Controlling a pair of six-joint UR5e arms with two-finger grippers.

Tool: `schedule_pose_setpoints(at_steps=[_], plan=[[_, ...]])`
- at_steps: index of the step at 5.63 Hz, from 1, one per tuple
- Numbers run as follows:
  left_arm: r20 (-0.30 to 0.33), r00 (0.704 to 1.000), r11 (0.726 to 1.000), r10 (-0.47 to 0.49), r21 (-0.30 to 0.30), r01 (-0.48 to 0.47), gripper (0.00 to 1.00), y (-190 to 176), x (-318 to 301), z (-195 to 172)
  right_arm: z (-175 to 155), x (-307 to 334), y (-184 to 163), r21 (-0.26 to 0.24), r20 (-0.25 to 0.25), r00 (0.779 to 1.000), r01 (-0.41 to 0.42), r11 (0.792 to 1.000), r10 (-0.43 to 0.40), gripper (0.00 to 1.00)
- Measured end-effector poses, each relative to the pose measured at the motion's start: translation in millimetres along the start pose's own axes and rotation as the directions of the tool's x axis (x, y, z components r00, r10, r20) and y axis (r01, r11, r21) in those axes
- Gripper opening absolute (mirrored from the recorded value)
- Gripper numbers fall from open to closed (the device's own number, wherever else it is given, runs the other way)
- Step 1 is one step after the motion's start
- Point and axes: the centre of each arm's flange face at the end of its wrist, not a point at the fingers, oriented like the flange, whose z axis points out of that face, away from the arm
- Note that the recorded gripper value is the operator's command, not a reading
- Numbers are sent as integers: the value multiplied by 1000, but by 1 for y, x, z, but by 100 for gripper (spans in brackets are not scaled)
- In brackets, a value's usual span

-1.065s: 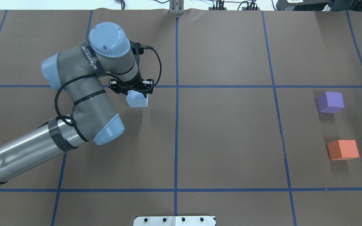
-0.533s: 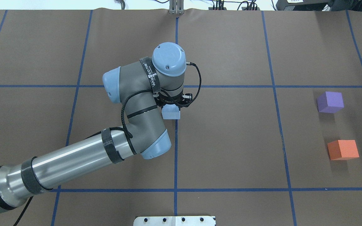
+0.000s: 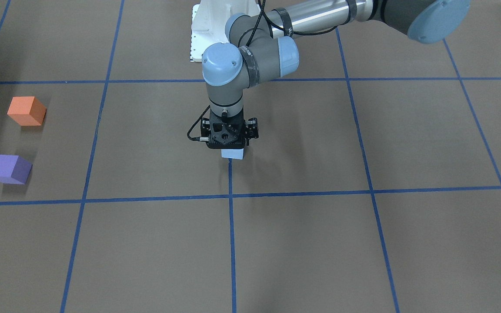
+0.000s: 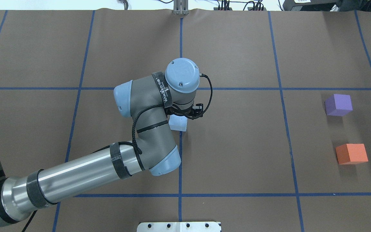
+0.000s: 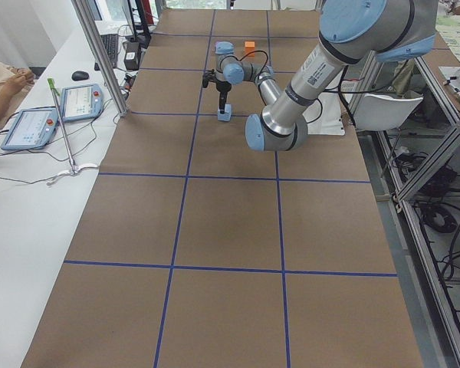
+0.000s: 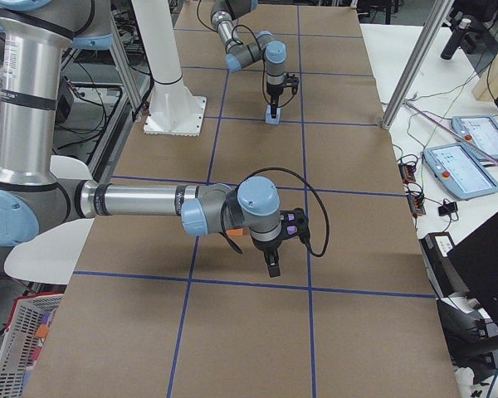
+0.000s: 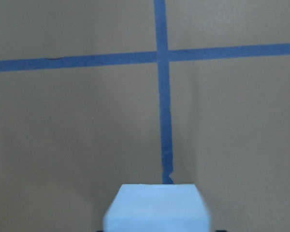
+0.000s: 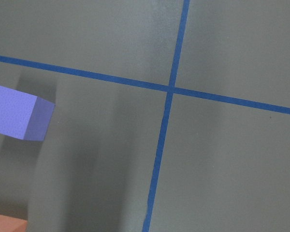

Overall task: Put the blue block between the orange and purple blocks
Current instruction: 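Lift the light blue cube with the left gripper toward the table center, then set the cube down at the center, open the left gripper, withdraw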

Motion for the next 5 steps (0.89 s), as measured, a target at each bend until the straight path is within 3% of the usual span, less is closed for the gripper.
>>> schedule_pose_setpoints(at_steps=[2, 3, 4, 5], plan=[[-32, 996, 996, 83, 17, -83, 100, -56, -54, -56, -12, -25, -17, 71, 77, 995, 64, 995, -69, 100], [-26, 988, 988, 154, 5, -154, 100, -91, -124, -80, -17, -52, -36, 126, 122, 983, 120, 985, -136, 100], [-9, 973, 973, 232, -3, -232, 100, -123, -210, -98, -19, -96, -66, 145, 164, 973, 138, 980, -162, 100], [23, 951, 951, 309, -5, -309, 100, -153, -309, -116, -23, -163, -101, 142, 225, 966, 93, 986, -123, 100]])
